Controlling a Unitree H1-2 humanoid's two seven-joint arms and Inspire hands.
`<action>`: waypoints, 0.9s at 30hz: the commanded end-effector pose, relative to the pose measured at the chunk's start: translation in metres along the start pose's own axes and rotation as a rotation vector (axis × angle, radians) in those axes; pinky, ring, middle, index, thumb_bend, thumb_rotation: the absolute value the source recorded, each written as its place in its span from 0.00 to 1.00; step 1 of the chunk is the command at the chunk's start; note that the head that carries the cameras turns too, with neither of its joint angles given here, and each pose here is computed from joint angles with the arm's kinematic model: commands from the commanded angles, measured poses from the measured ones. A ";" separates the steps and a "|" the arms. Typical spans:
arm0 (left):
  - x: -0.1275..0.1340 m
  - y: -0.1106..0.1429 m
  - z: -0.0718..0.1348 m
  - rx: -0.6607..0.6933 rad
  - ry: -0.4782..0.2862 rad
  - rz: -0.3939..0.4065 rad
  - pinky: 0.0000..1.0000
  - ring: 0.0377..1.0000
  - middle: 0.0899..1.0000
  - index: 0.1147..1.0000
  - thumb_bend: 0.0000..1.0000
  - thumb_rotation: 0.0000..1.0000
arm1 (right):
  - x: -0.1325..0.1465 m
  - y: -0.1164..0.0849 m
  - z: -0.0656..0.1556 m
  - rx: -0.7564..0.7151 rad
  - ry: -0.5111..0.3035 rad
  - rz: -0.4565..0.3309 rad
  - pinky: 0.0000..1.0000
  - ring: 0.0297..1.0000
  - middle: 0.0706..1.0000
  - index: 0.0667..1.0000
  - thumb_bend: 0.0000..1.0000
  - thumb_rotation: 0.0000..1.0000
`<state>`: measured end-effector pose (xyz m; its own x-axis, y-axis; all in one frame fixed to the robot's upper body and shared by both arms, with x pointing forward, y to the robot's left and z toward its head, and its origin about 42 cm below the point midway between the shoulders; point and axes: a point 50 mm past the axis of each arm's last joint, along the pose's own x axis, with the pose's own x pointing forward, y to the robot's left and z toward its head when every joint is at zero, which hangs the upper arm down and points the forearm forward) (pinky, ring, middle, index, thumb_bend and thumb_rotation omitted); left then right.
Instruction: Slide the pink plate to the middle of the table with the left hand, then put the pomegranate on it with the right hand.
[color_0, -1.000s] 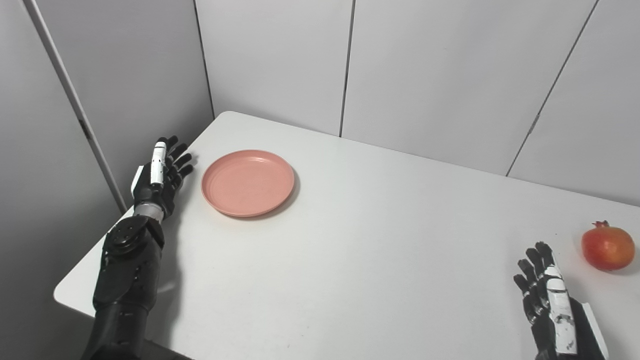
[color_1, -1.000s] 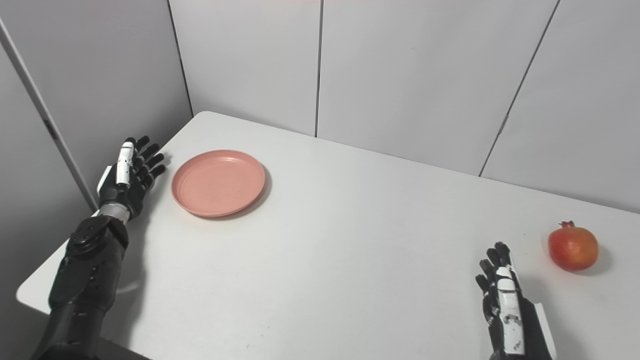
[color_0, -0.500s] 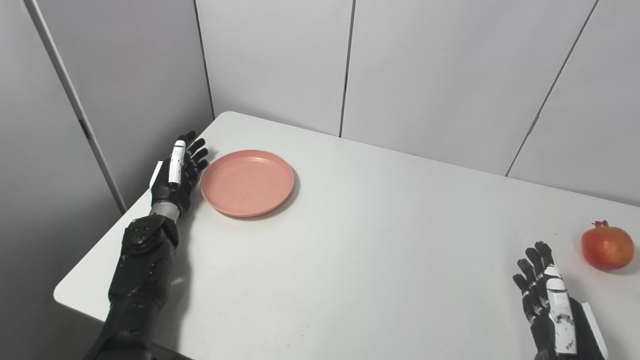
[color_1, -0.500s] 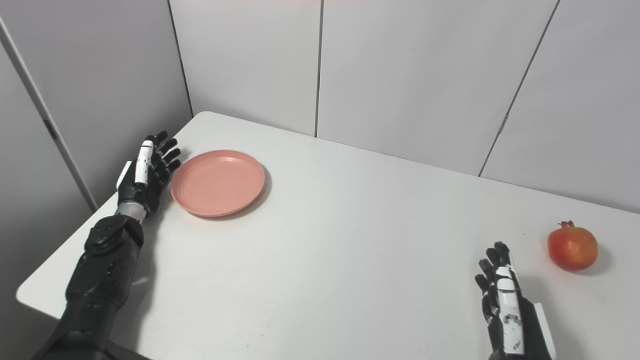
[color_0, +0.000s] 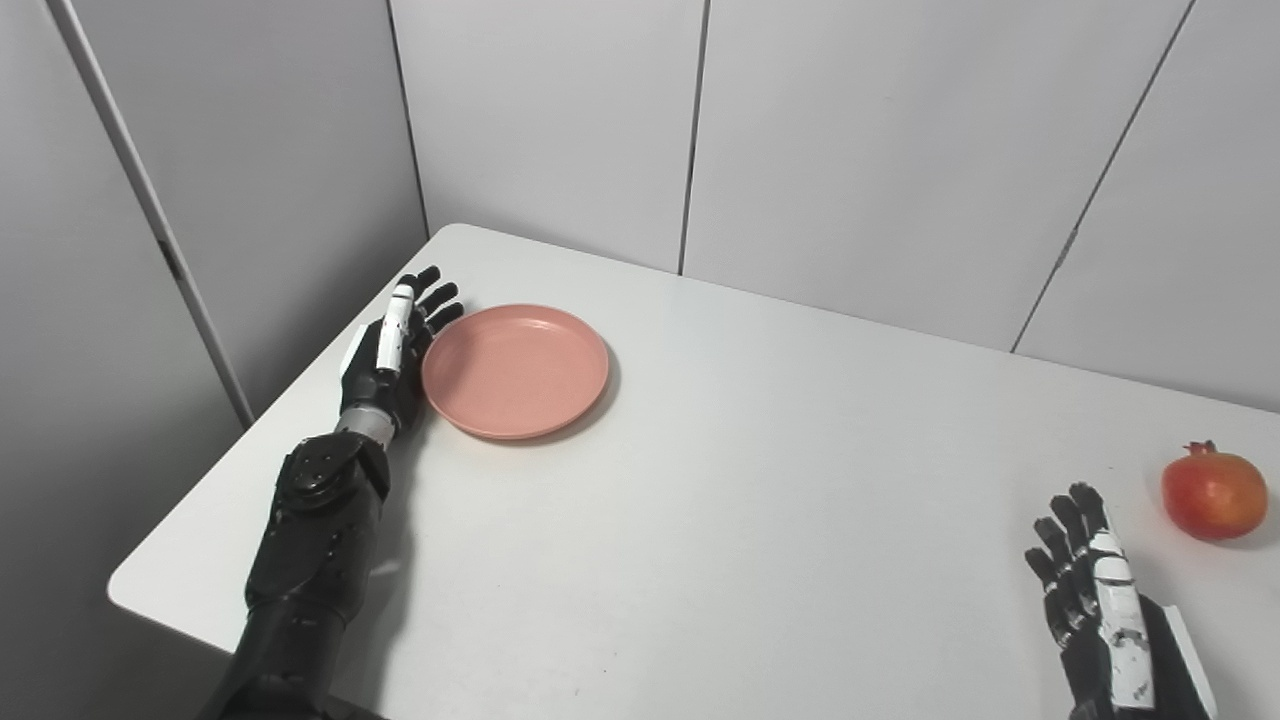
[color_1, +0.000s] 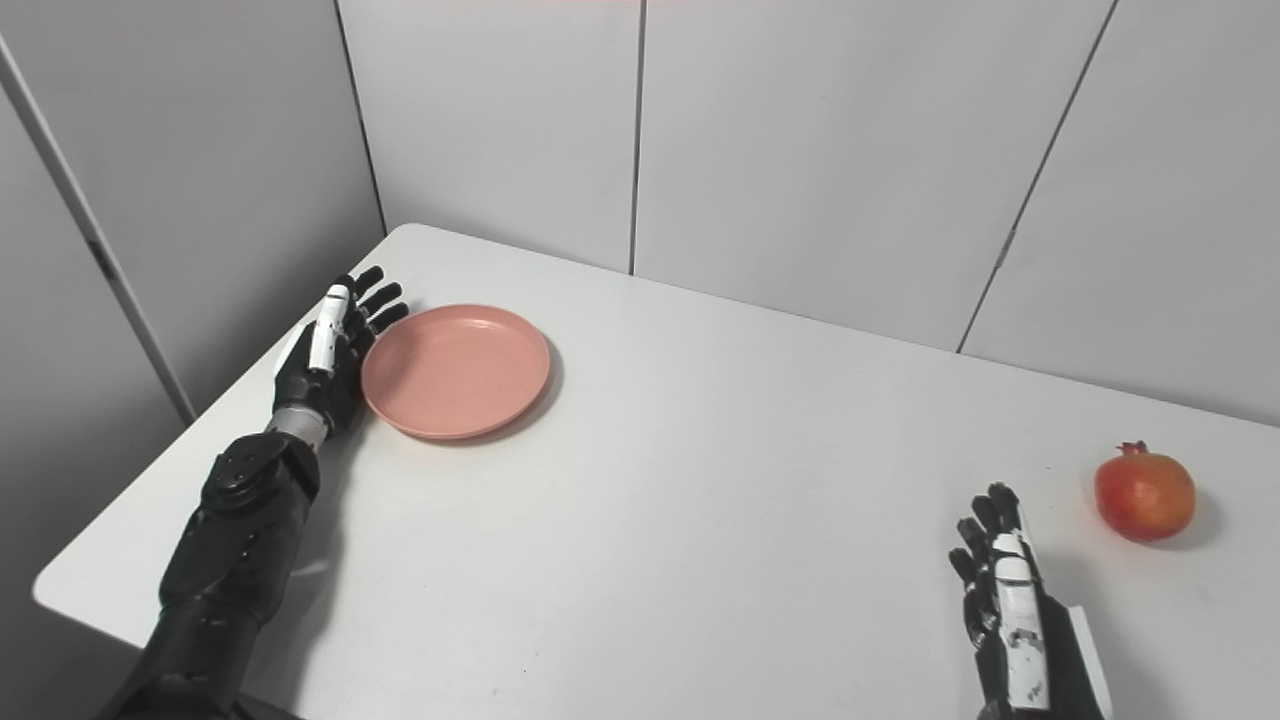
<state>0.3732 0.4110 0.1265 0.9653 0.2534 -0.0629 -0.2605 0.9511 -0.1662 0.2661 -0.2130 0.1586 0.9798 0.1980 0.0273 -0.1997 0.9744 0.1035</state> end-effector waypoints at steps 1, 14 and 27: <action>-0.001 -0.005 -0.006 0.011 0.045 -0.012 0.86 0.86 0.86 0.85 0.35 1.00 | 0.003 0.004 0.015 0.001 -0.060 0.018 1.00 1.00 1.00 1.00 0.04 1.00; -0.007 -0.035 -0.010 -0.011 0.064 -0.108 0.86 0.86 0.86 0.85 0.36 1.00 | 0.003 0.004 0.013 -0.020 -0.073 0.023 1.00 1.00 1.00 1.00 0.06 1.00; -0.011 -0.070 -0.017 0.005 0.100 -0.198 0.87 0.87 0.86 0.85 0.37 1.00 | 0.004 0.006 0.011 -0.041 -0.077 0.024 1.00 1.00 1.00 1.00 0.09 1.00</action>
<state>0.3786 0.3453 0.1255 0.9946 0.0635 -0.0824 -0.0777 0.9803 -0.1814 0.2660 -0.2104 0.1567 0.9790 0.2032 0.0181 -0.2040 0.9763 0.0716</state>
